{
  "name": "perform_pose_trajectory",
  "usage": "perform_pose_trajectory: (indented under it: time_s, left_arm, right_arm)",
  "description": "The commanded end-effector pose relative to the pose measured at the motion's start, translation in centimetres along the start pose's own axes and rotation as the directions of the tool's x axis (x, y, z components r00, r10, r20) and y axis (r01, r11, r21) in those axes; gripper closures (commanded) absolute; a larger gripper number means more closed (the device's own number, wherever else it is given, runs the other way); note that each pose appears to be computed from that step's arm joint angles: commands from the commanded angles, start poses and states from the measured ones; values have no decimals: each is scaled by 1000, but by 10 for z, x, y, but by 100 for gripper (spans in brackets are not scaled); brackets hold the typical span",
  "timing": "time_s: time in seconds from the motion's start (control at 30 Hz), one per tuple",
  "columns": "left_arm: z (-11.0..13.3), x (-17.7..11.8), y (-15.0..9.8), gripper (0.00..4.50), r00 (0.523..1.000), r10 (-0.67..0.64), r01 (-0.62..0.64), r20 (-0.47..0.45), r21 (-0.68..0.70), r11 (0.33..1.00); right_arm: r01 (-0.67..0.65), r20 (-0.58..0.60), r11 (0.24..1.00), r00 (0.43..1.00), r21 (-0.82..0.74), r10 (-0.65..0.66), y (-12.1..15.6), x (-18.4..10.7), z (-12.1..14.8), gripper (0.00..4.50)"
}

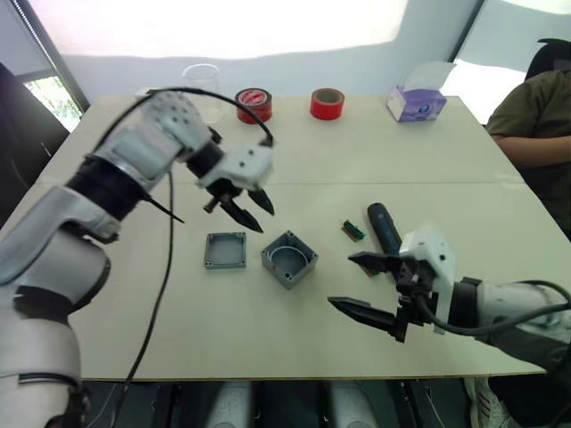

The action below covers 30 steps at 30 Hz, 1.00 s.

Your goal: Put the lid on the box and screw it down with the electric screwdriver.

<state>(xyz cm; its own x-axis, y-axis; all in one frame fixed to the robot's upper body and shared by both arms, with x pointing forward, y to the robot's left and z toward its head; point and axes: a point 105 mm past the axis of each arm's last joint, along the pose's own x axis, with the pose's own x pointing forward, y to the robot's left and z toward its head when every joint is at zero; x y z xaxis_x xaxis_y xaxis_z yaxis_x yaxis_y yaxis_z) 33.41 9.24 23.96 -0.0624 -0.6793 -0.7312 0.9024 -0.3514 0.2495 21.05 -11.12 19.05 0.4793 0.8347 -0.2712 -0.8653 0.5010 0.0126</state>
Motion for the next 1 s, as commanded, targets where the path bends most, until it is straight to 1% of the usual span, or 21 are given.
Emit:
perform_pose_trajectory:
  time_s: [0.03,0.07,0.1,0.13,0.17,0.27,0.33,0.37,0.47,0.63,0.7,0.77,0.9,1.0]
  left_arm:
    - [-9,-21,5,256,974,225,-217,-14,-319,923]
    - [-16,-25,3,256,959,279,-277,-56,-411,869]
    - [-39,-26,-1,256,918,344,-395,-198,-529,751]
    - [-58,-24,-8,256,872,369,-488,-321,-612,622]
    - [-67,-21,-14,256,839,388,-541,-381,-655,527]
    - [-78,-10,-27,256,787,408,-600,-462,-728,332]
    - [-89,-5,-34,256,758,424,-621,-495,-746,240]
    - [-93,-3,-35,256,748,437,-625,-499,-752,209]
    - [-104,0,-40,256,721,455,-639,-523,-755,144]
    - [-114,-1,-45,256,700,454,-647,-551,-758,78]
    - [-117,2,-47,256,711,443,-631,-546,-773,60]
    - [-117,9,-50,256,738,429,-595,-521,-802,51]
    - [-122,22,-61,256,755,386,-590,-530,-806,49]
    - [-130,27,-69,256,749,357,-603,-558,-797,21]
  right_arm:
    - [-61,61,995,996,-80,66,6,7,25,0]
    - [-75,67,992,994,-103,83,7,11,30,0]
    - [-79,72,984,993,-159,91,5,19,37,0]
    - [-74,74,978,993,-193,90,0,28,42,0]
    - [-80,76,975,992,-206,98,-2,34,45,0]
    - [-116,74,969,988,-218,135,-5,49,47,0]
    - [-138,65,962,985,-237,158,-6,58,47,0]
    - [-145,63,959,984,-243,165,-6,59,46,0]
    - [-165,60,954,981,-251,185,-6,62,45,0]
    - [-178,53,950,979,-255,197,-4,65,41,0]
    - [-175,57,952,979,-251,195,-4,65,40,0]
    - [-169,61,954,980,-246,190,-4,65,39,0]
    - [-151,72,959,982,-239,173,-5,65,38,0]
    - [-139,80,961,984,-238,162,-6,65,38,0]
